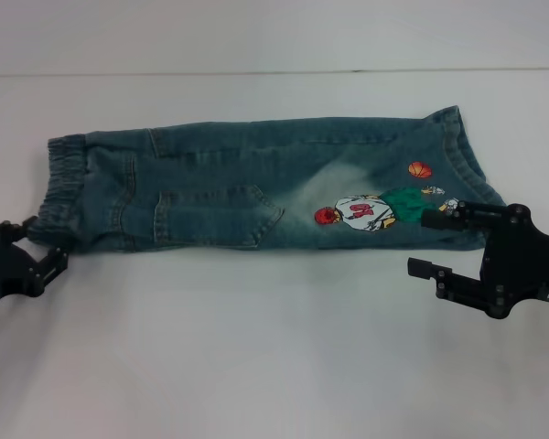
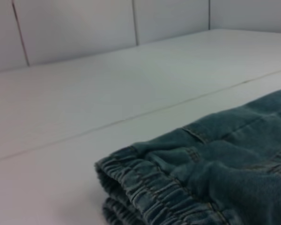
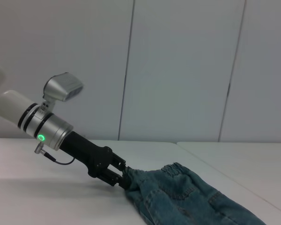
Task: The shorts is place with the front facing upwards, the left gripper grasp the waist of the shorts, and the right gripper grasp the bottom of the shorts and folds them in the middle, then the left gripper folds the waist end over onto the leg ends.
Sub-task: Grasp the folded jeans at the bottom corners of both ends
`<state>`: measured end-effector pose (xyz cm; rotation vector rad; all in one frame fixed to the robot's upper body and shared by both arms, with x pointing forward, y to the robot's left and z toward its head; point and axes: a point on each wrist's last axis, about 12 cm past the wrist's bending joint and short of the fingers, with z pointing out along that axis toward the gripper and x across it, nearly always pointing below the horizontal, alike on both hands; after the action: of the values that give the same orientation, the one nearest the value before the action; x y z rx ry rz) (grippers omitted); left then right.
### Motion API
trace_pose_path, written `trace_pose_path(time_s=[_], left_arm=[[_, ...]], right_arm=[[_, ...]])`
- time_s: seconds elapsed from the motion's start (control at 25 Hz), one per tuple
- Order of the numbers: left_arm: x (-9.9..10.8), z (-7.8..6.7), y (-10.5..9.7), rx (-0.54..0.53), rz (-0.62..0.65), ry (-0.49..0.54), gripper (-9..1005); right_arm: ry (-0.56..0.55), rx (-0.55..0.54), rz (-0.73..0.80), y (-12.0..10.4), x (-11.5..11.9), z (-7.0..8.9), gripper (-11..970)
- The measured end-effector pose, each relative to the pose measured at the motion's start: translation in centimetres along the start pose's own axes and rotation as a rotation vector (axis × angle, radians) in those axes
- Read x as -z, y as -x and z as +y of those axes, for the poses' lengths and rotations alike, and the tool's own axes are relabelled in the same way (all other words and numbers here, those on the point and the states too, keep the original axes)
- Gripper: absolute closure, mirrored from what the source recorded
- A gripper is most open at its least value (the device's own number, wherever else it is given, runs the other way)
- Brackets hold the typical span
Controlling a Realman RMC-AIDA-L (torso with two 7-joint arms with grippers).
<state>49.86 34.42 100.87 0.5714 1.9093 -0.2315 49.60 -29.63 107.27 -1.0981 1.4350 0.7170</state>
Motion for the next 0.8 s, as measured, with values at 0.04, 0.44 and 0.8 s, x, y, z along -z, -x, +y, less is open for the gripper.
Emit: trace_pose_path(time_s=[0.04, 0.44, 0.8], left_arm=[[-0.1, 0.0, 0.1, 0.006, 0.009, -0.012, 411], [0.1, 0.5, 1.1, 0.025, -0.006, -0.034, 658], [1.3, 1.6, 4.5, 0.08, -0.108, -0.112, 897]], right_arm=[[-0.001, 0.0, 0.0, 0.0, 0.0, 0.0, 389], [-0.002, -0.003, -0.001, 0.0, 0.0, 0.0, 391], [-0.083, -0.033, -0.001, -0.6, -0.6, -0.6, 396]])
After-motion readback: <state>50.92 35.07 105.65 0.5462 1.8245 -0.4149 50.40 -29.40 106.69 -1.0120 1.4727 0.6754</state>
